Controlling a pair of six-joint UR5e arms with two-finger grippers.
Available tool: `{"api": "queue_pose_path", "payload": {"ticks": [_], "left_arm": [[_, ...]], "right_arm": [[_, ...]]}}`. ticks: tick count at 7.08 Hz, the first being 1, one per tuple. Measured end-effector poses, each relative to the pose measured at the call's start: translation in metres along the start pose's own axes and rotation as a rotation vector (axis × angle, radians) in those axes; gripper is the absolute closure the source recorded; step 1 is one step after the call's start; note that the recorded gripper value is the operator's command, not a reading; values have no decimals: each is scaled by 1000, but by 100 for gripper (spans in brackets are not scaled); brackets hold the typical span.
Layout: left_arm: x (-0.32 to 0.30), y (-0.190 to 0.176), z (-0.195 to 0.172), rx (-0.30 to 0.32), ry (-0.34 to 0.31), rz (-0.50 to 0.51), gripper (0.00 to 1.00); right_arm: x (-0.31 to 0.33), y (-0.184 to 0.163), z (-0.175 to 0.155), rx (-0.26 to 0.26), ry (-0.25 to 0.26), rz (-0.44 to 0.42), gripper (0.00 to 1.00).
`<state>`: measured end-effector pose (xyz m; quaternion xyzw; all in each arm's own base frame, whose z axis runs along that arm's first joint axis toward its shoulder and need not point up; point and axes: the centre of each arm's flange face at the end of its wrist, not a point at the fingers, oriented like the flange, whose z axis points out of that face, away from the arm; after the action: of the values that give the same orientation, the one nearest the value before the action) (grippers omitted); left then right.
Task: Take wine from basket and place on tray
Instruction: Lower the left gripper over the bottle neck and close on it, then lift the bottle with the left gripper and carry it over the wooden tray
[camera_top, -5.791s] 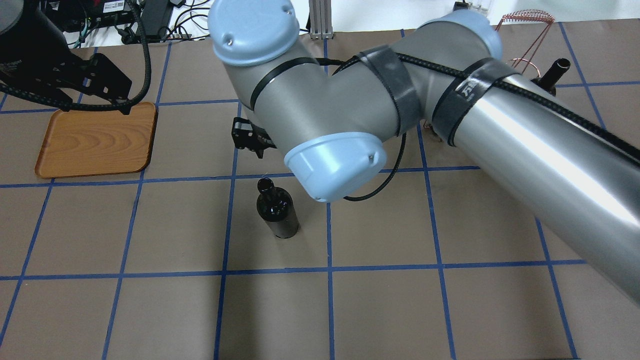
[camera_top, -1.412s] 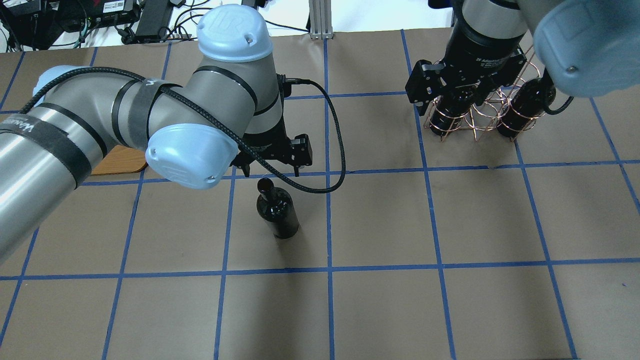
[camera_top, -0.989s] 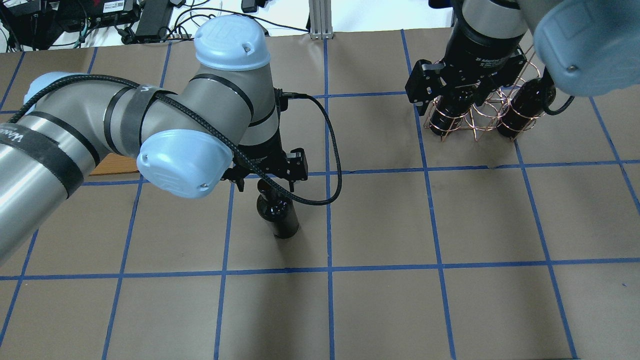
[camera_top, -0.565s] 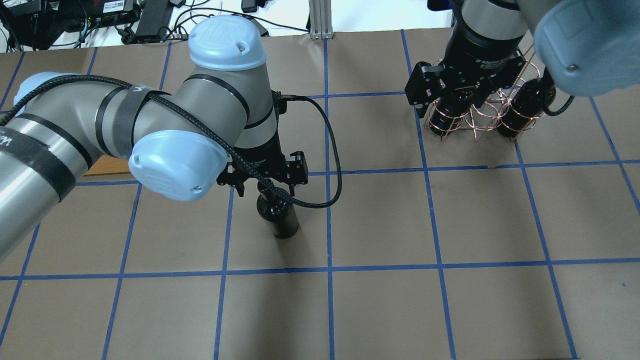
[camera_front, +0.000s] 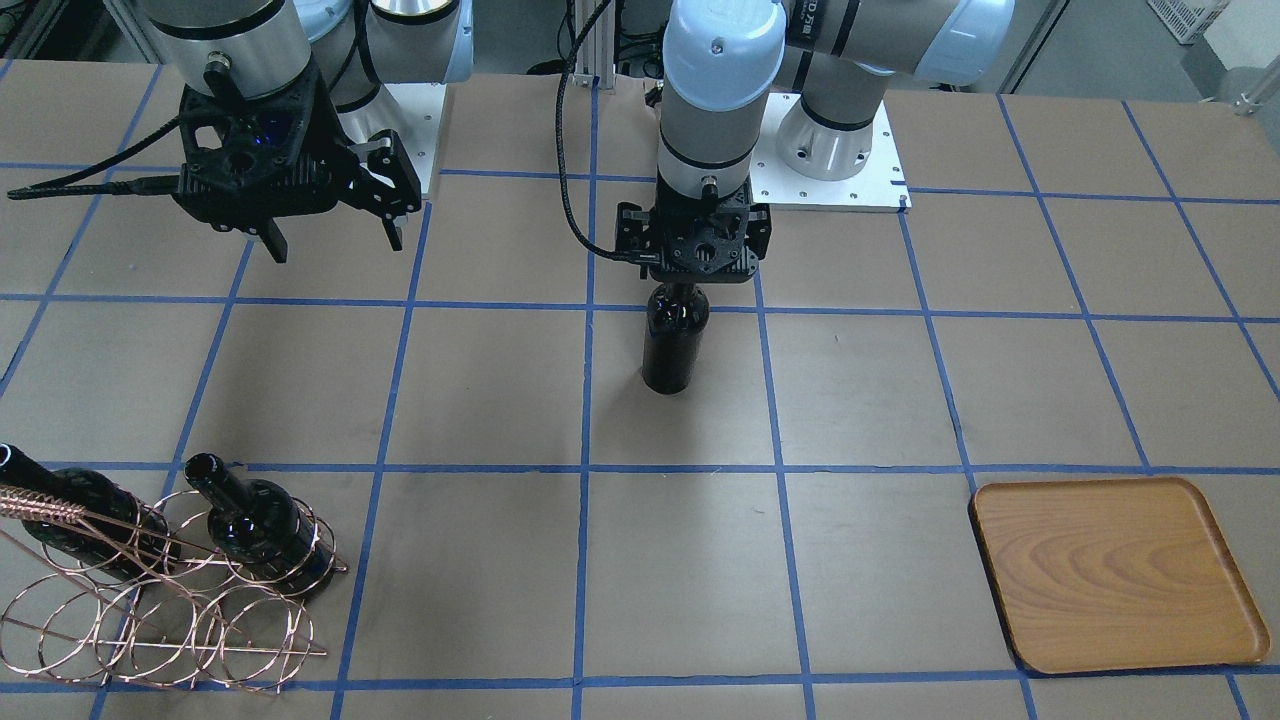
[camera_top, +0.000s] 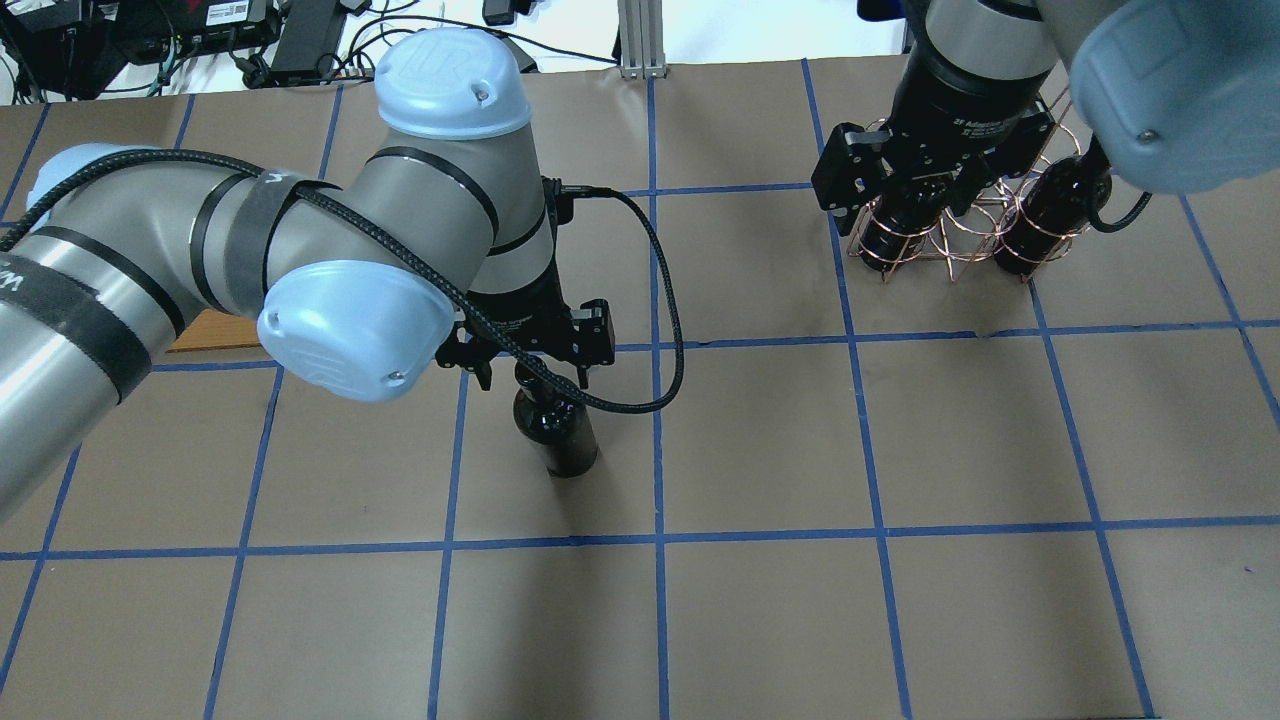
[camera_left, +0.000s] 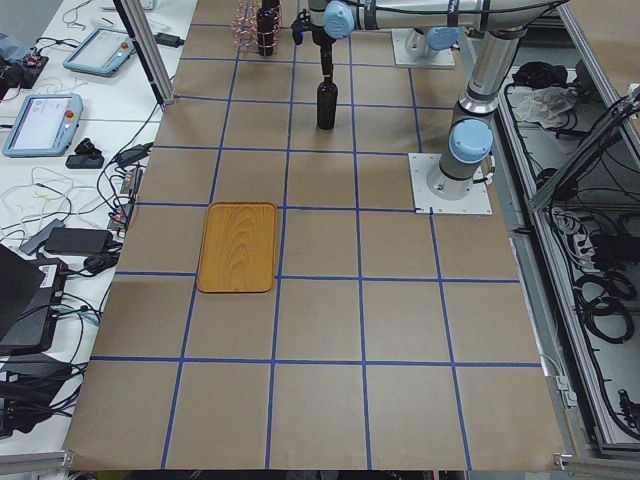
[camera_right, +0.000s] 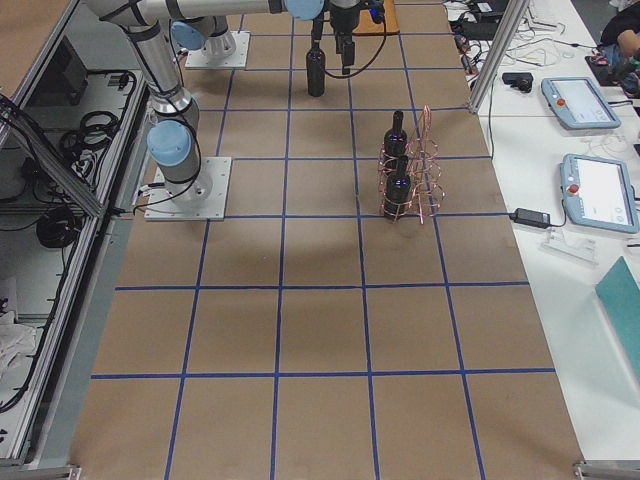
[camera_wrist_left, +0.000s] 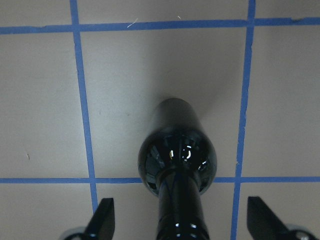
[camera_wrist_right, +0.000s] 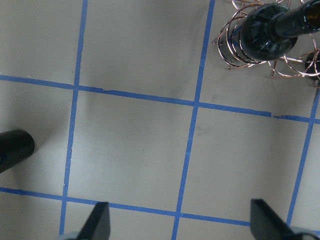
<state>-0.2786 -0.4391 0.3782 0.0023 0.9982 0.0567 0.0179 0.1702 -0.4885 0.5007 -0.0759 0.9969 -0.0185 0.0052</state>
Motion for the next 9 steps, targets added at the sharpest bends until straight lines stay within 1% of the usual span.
{"api": "queue_pose_path", "payload": {"ticks": [1,3,4,7,8,9], "left_arm": [[0,-2,-1,9,3,-1,7],[0,-3,-1,17,5,-3,12],[0,-3,-2,18,5,-4,32],[0,-3,-2,20,8,-9,34],[0,-3,-3,20,8,-10,38],[-1,-4,-3,21,8,-11,52]], "right_arm": [[0,0,0,4,1,0,0],[1,-1,-1,7,2,0,0],[1,0,-2,6,2,-1,0],[1,1,-3,6,2,-1,0],[1,1,-3,7,2,-1,0],[1,1,-3,8,2,-1,0]]}}
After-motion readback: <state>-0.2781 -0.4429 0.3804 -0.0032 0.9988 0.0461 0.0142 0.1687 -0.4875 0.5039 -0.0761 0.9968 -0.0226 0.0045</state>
